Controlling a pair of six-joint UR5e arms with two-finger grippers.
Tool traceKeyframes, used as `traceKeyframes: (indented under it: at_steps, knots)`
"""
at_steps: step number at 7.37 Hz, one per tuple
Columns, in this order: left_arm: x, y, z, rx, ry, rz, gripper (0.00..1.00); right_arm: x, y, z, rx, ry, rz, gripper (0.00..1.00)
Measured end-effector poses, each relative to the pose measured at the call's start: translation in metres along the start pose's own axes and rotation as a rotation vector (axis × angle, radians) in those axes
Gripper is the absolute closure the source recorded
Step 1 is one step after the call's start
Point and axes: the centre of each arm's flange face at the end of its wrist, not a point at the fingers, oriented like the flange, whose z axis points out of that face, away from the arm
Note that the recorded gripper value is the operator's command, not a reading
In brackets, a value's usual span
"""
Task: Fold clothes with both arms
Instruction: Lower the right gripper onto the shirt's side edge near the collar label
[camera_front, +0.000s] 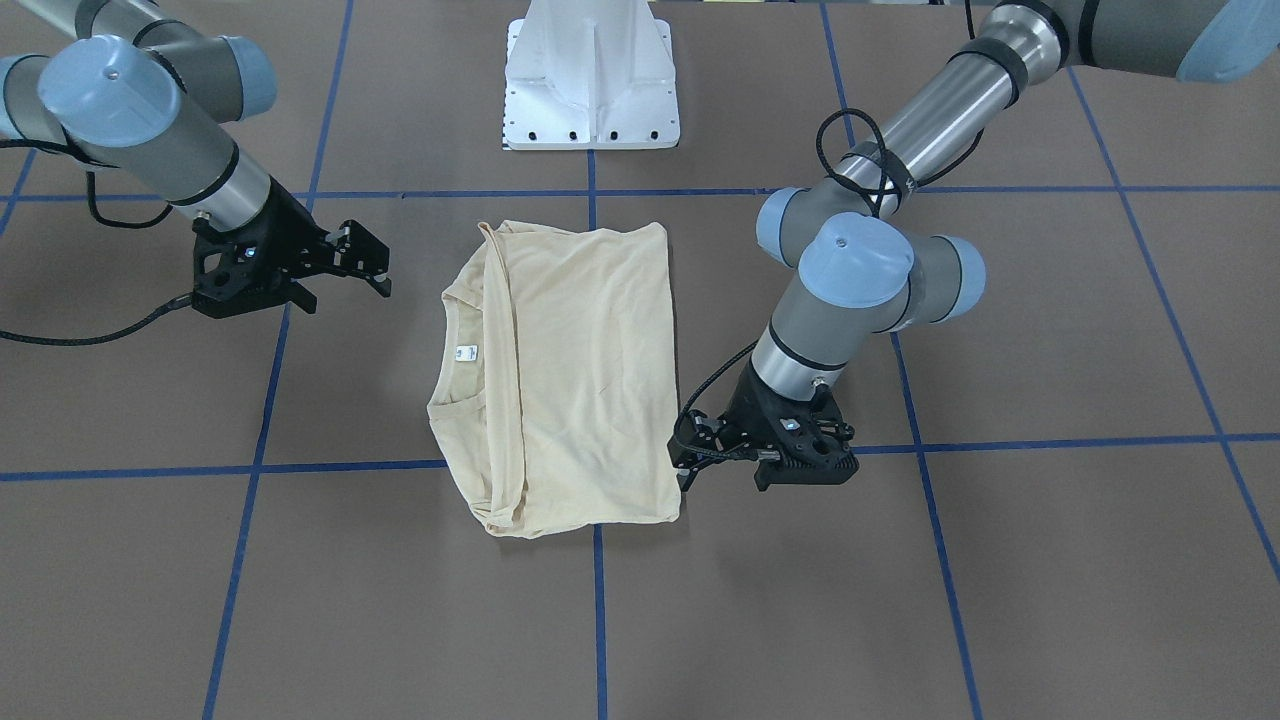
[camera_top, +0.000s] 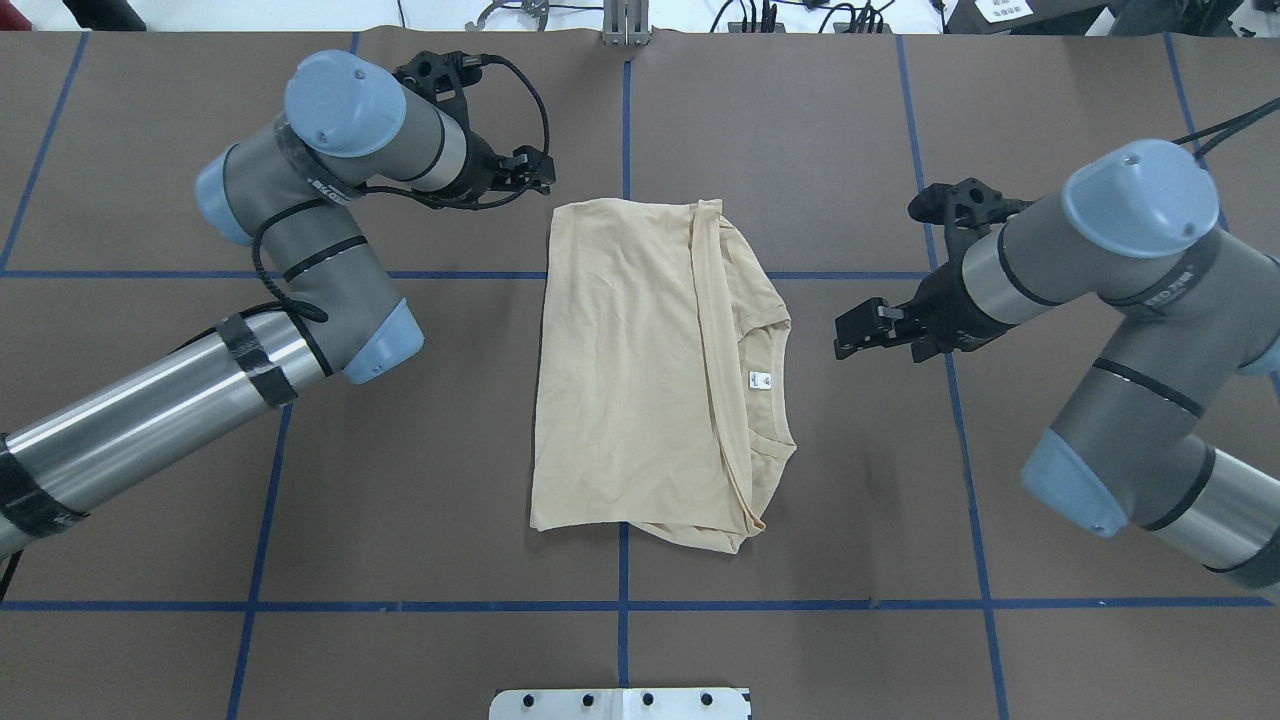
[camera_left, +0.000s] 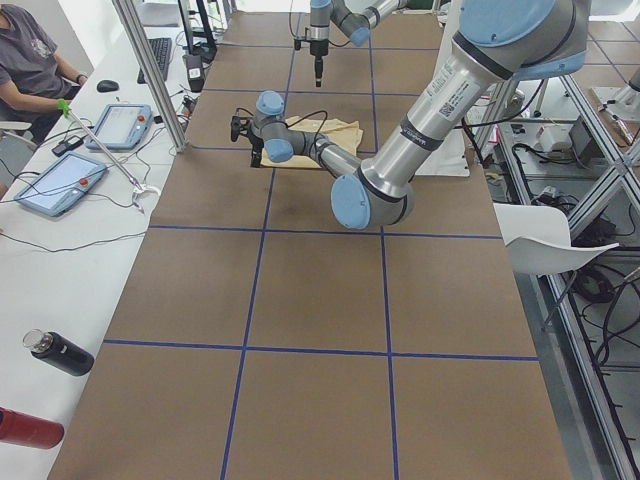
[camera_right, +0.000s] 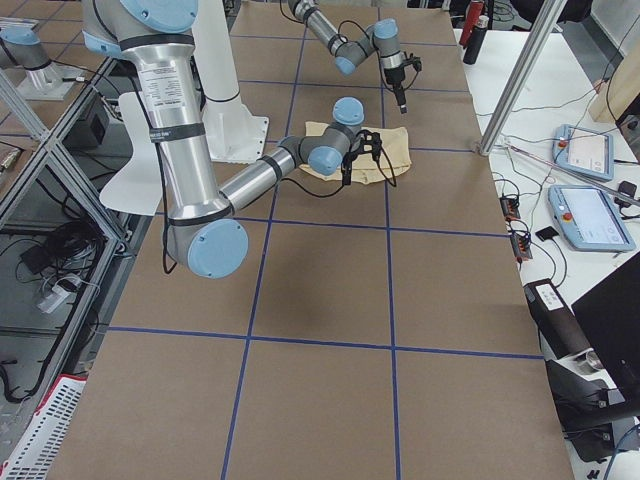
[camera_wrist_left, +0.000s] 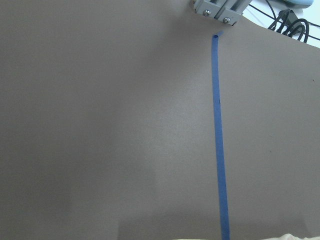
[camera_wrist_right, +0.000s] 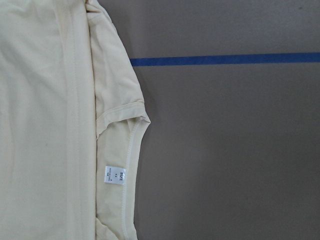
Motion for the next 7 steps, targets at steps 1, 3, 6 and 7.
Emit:
traceKeyframes:
  at_steps: [1,3,6,7]
  knots:
    - [-0.019,0.005,-0.020,-0.005,-0.023,0.034,0.00,-0.029,0.002,0.009,-0.003,0.035,-0.008,0.00]
    - [-0.063,0.022,-0.056,-0.004,-0.036,0.096,0.00,-0.097,0.018,0.032,0.005,0.123,-0.044,0.00]
    - [-0.081,0.028,-0.072,-0.003,-0.037,0.113,0.00,-0.136,0.056,0.071,-0.027,0.221,-0.078,0.00]
    - [-0.082,0.028,-0.073,-0.003,-0.037,0.114,0.00,-0.137,0.062,0.087,-0.046,0.245,-0.083,0.00]
